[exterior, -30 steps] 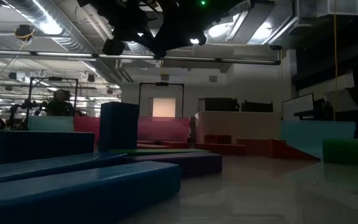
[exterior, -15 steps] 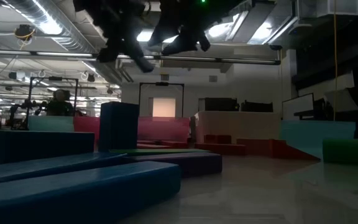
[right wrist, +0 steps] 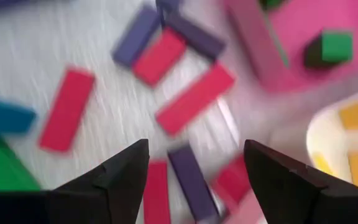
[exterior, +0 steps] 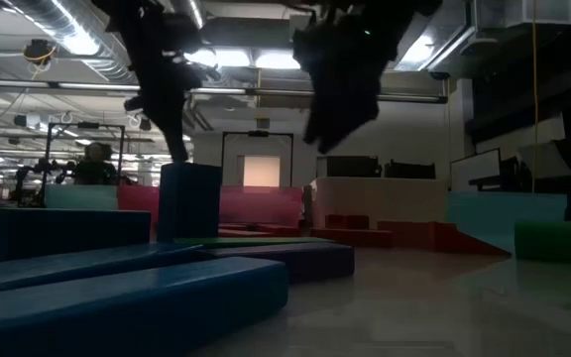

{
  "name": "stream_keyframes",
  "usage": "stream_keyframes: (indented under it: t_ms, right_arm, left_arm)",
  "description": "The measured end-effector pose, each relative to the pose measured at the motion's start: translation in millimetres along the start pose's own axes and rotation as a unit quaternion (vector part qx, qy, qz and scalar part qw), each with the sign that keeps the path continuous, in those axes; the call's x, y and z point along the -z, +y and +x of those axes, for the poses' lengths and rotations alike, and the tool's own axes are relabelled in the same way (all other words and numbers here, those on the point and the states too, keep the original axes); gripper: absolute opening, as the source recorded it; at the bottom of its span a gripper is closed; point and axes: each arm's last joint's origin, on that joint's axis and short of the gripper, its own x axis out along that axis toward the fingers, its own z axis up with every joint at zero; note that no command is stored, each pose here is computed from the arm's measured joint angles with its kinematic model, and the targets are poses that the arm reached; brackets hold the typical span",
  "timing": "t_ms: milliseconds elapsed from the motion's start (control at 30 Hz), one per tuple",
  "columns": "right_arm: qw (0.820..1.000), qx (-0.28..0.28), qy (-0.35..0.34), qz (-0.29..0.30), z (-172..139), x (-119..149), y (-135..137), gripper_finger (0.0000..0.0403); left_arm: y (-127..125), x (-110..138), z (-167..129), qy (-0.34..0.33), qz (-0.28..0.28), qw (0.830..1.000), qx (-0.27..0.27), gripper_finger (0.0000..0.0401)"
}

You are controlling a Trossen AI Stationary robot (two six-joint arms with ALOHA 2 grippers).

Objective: Sort blocks
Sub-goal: Put the blue block into the left pink bin, then put the red block into the left green bin

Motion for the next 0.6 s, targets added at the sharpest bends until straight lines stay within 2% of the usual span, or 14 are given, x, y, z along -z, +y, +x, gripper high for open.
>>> stream_keyframes:
  t_ms: [267,600]
  right_arm:
    - [0.998,-0.033,0.05,-0.003,21,7,4,0.0257]
    - [0.995,-0.055,0.087,-0.004,35,13,6,0.0257]
  left_arm:
    - [3,16,28,0.012,0.051,0.999,-0.006,0.0065]
    - [2,23,36,0.026,0.076,0.997,-0.008,0.0151]
